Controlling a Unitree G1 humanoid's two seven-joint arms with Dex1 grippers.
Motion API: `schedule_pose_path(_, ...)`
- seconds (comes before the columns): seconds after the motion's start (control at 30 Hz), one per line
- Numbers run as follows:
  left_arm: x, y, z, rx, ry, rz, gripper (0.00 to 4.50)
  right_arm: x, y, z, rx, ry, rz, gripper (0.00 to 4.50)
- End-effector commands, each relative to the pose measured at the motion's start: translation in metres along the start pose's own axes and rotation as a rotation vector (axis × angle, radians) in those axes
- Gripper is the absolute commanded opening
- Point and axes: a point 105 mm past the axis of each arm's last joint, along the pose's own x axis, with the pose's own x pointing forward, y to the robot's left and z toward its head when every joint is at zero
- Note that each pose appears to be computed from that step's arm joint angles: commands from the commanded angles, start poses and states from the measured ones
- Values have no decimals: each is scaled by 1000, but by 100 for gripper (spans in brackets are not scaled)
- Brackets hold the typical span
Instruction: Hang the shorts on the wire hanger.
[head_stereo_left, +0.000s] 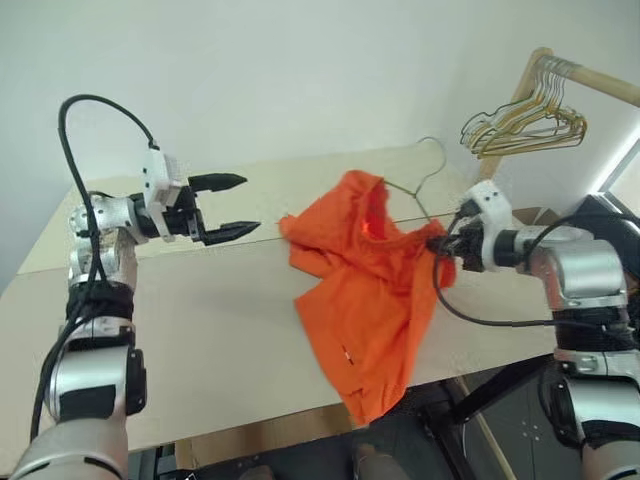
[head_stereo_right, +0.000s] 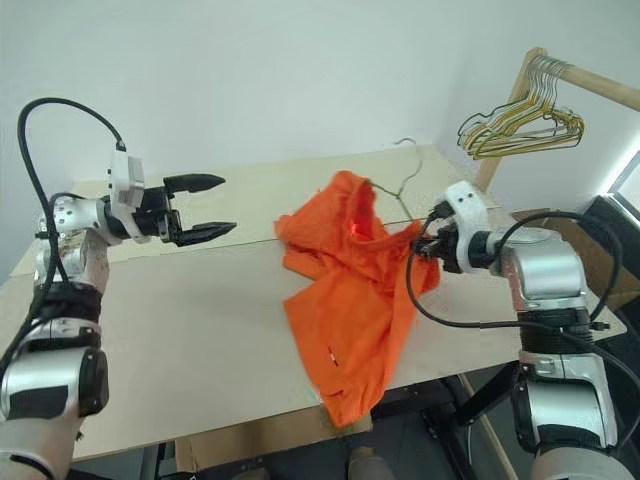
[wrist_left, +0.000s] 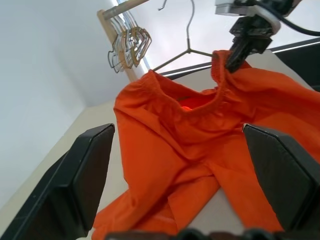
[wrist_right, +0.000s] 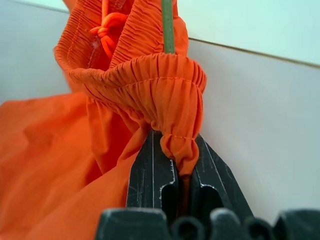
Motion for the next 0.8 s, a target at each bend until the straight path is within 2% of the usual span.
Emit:
schedule_pose_path(0.03, 5, -10, 27, 14, -122, 2, 445, -27, -25, 7, 64, -21, -209, 0)
schedule_pose_path(0.23, 7, -27, 27, -51, -177, 22, 445, -54, -63, -11, 300, 41, -499, 0)
schedule_pose_path(0.37, 12, -29, 28, -69, -198, 33, 445, -73, -87, -17, 408, 17, -743, 0)
schedule_pose_path(0.47, 13, -28, 33, -70, -221, 39, 445, -83, -97, -10, 417, -40, -912, 0)
schedule_pose_path(0.6, 12, -28, 39, -65, -242, 34, 445, -84, -99, 7, 523, -163, -959, 0)
schedule_pose_path(0.7, 11, -30, 40, -66, -244, 33, 445, -86, -102, 19, 521, -211, -1008, 0)
schedule_pose_path(0.8, 10, -33, 38, -77, -236, 32, 445, -85, -106, 35, 532, -263, -987, 0)
